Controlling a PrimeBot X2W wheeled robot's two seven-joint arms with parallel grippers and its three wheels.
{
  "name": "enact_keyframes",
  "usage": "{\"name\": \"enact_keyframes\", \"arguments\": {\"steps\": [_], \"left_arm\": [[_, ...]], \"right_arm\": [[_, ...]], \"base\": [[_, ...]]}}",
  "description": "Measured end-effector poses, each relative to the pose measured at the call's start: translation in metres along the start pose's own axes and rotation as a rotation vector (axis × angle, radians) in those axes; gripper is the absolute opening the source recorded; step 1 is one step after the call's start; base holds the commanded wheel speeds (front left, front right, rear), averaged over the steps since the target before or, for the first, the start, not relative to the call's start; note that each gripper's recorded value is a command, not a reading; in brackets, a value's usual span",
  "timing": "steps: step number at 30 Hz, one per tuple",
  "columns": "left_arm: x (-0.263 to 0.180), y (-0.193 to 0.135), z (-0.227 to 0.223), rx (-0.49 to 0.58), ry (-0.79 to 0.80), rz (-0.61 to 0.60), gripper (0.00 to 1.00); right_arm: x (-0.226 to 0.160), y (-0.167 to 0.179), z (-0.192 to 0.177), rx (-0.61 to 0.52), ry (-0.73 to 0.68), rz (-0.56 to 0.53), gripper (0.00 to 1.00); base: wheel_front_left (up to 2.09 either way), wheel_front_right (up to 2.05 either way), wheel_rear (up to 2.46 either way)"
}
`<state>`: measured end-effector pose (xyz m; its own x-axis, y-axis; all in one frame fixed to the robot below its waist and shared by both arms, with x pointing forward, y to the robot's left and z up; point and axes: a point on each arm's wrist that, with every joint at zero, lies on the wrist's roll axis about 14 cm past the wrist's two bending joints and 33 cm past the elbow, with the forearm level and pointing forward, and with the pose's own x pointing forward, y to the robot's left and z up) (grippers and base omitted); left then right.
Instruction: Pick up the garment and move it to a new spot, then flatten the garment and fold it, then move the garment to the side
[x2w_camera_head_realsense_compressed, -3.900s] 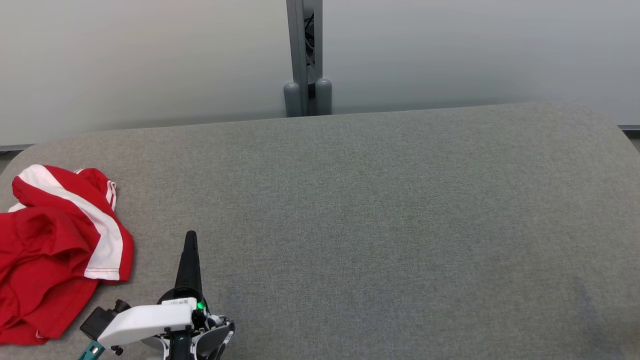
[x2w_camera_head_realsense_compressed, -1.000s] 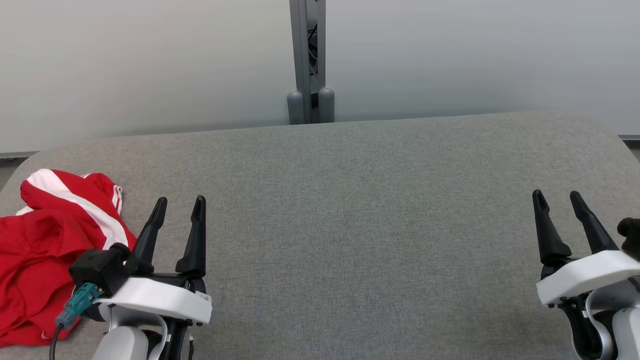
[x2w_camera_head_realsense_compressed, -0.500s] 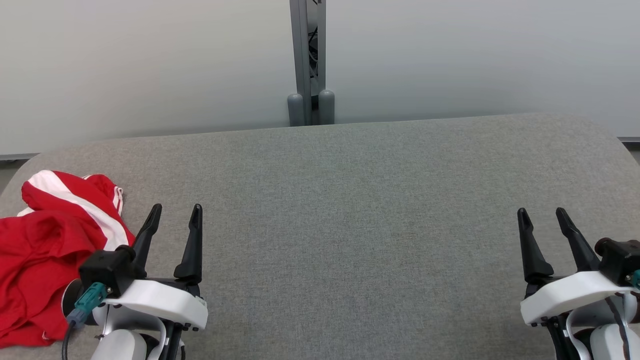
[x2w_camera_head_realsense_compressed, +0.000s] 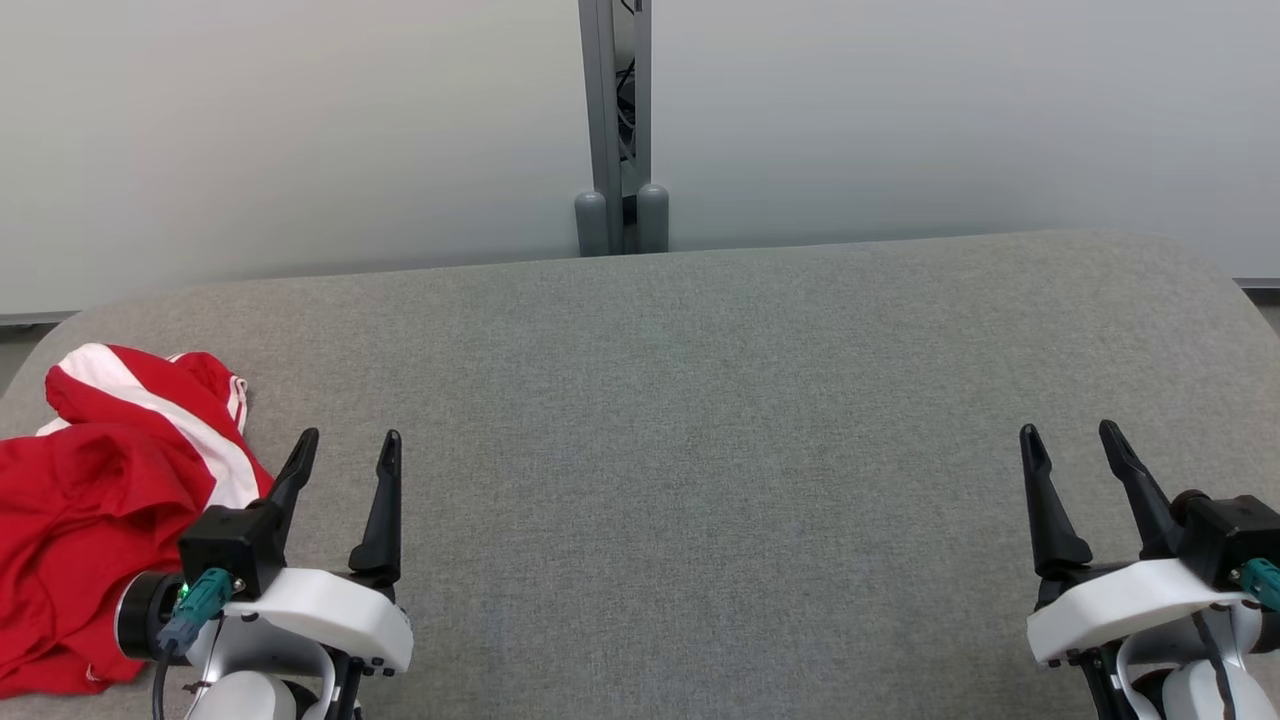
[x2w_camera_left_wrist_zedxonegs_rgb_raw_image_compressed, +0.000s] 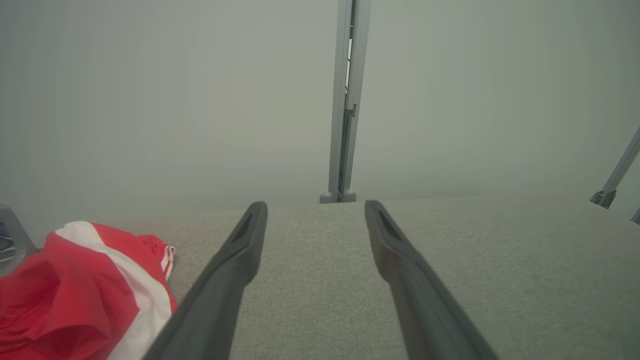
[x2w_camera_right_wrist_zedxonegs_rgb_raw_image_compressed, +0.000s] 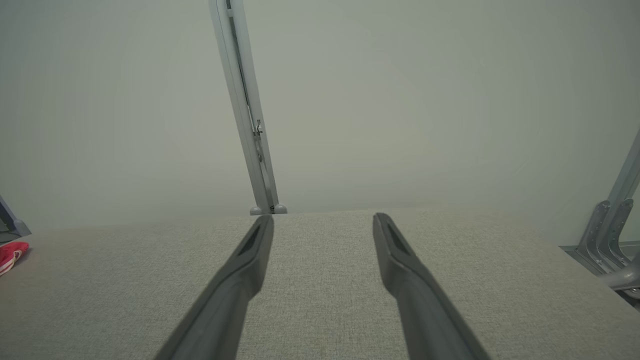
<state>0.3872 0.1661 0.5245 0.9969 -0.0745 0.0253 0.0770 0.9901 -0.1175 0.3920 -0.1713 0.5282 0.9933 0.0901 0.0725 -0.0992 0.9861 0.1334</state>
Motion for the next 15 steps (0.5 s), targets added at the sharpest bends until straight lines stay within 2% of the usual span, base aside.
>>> {"name": "enact_keyframes", "arguments": {"steps": [15], "left_arm": [[-0.0042,0.0079,-0.0088,0.057,0.047,0.041,1.0]], "right_arm": [[-0.0051,0.0044,-0.0006,0.004,-0.019,0.006,1.0]], "base": [[0.0,0.0,0.0]]}}
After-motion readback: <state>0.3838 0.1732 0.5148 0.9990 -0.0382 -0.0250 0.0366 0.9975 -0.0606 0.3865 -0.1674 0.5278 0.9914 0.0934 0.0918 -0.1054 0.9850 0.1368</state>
